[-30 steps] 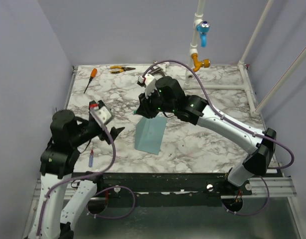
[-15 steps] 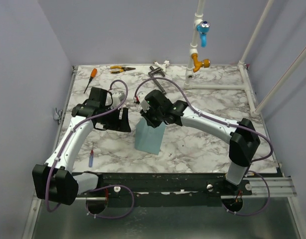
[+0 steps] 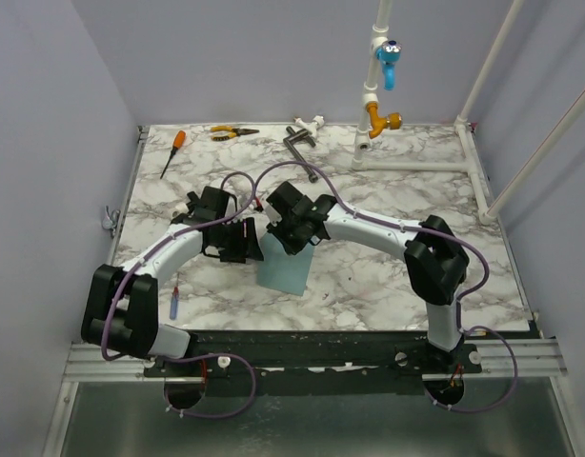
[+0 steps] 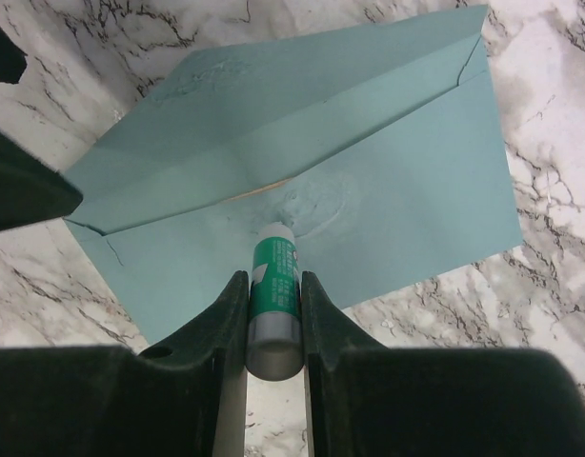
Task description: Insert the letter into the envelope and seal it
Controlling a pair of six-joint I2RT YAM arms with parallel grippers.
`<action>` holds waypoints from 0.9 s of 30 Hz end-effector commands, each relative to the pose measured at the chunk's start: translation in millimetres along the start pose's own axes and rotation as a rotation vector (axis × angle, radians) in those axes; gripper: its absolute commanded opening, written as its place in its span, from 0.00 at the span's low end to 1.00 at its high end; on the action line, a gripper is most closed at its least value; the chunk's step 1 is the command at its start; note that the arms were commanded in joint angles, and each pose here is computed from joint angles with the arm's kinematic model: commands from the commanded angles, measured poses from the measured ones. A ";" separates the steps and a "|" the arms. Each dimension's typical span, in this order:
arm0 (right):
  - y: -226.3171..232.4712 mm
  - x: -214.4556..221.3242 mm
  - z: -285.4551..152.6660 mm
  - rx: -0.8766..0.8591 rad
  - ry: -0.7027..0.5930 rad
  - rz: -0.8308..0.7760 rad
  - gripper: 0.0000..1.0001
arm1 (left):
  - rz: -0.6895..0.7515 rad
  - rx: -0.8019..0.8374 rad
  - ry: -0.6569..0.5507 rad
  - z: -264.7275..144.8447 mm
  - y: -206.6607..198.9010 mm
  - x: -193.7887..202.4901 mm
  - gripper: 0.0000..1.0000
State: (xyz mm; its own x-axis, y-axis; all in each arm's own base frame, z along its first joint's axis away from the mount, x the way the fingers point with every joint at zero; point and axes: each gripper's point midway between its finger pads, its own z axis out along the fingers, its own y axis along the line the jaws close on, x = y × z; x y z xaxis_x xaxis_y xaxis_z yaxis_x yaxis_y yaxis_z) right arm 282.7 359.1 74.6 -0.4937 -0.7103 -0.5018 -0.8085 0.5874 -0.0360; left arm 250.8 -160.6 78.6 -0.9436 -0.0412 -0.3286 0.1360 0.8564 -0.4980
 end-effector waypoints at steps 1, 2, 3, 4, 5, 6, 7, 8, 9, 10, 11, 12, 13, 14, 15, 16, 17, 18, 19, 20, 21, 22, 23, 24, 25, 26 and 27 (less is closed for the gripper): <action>-5.7 -0.7 -2.7 0.019 0.023 0.024 0.01 | -0.099 -0.029 -0.056 18.0 8.0 -10.1 0.56; -6.3 -1.6 -2.1 0.023 0.025 0.025 0.01 | -0.103 -0.023 -0.054 22.0 7.7 -8.3 0.56; -6.7 -1.7 -0.3 0.025 0.028 0.025 0.01 | -0.105 -0.013 -0.048 25.4 6.2 -6.0 0.56; -6.5 -2.2 2.0 0.023 0.030 0.024 0.01 | -0.103 -0.009 -0.046 28.3 5.0 -5.2 0.56; -6.1 -1.0 5.8 0.020 0.037 0.022 0.01 | -0.100 0.001 -0.040 31.1 3.0 -2.9 0.56; -4.5 0.1 10.0 0.009 0.044 0.021 0.01 | -0.095 0.003 -0.037 33.6 2.2 -1.8 0.56; -3.2 0.9 12.9 -0.001 0.050 0.022 0.01 | -0.090 0.001 -0.034 35.3 1.6 -0.3 0.55; -2.2 2.1 15.6 -0.007 0.058 0.022 0.01 | -0.091 -0.003 -0.028 37.2 2.2 1.4 0.55; -2.1 3.5 16.9 -0.008 0.065 0.022 0.01 | -0.091 -0.007 -0.023 39.1 3.0 2.5 0.54; -2.8 4.0 17.8 -0.007 0.066 0.024 0.01 | -0.098 -0.017 -0.020 40.7 5.2 3.2 0.51; -4.2 4.7 18.0 0.002 0.068 0.023 0.01 | -0.102 -0.029 -0.017 42.8 7.9 3.5 0.47; -6.1 6.2 18.2 0.010 0.071 0.025 0.01 | -0.103 -0.040 -0.014 44.6 10.7 4.0 0.43; -6.9 7.2 18.1 0.014 0.073 0.024 0.01 | -0.107 -0.049 -0.010 46.2 13.0 4.9 0.41; -6.0 7.1 18.0 0.010 0.071 0.021 0.01 | -0.114 -0.050 -0.003 47.8 13.7 6.5 0.40; -4.6 7.2 18.1 -0.002 0.071 0.017 0.01 | -0.120 -0.046 0.006 49.9 13.4 7.8 0.39; -4.0 7.8 18.4 -0.007 0.073 0.009 0.01 | -0.129 -0.043 0.013 51.5 13.4 8.6 0.37; 2.4 9.0 19.4 -0.045 0.078 0.003 0.01 | -0.129 -0.038 0.017 52.5 12.1 8.2 0.36; 5.1 10.0 19.3 -0.060 0.085 -0.002 0.00 | -0.128 -0.039 0.020 53.6 12.1 7.9 0.34; 5.9 11.1 18.3 -0.065 0.090 -0.003 0.01 | -0.128 -0.043 0.019 54.4 12.6 7.4 0.32; 5.3 12.2 17.3 -0.062 0.093 -0.004 0.01 | -0.126 -0.046 0.019 55.1 13.2 6.9 0.29; 2.5 13.6 16.5 -0.045 0.094 -0.007 0.01 | -0.128 -0.050 0.019 55.5 13.9 6.7 0.27; -0.6 13.7 15.5 -0.026 0.089 -0.009 0.00 | -0.127 -0.047 0.020 56.3 13.7 6.5 0.25; -4.4 13.0 15.6 -0.007 0.081 -0.006 0.01 | -0.126 -0.047 0.021 57.2 13.9 6.5 0.21; -9.2 12.9 16.8 0.021 0.077 -0.008 0.01 | -0.126 -0.044 0.024 58.3 13.5 6.8 0.17; -10.9 12.9 18.8 0.029 0.077 -0.011 0.01 | -0.122 -0.040 0.029 59.7 13.0 7.1 0.11; -12.1 12.7 21.9 0.036 0.081 -0.016 0.01 | -0.118 -0.036 0.033 60.5 12.3 6.7 0.04; -14.3 12.5 24.5 0.047 0.084 -0.016 0.01 | -0.115 -0.034 0.037 61.1 11.9 7.3 0.00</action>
State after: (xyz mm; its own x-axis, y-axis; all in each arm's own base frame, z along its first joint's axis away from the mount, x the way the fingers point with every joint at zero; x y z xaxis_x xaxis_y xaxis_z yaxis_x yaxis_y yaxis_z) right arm 288.0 360.5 57.6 -0.5217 -0.7215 -0.4552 -0.8041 0.5942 -0.0202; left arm 259.9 -177.8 23.8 -0.9617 -0.1351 -0.2384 0.0042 0.8626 -0.5060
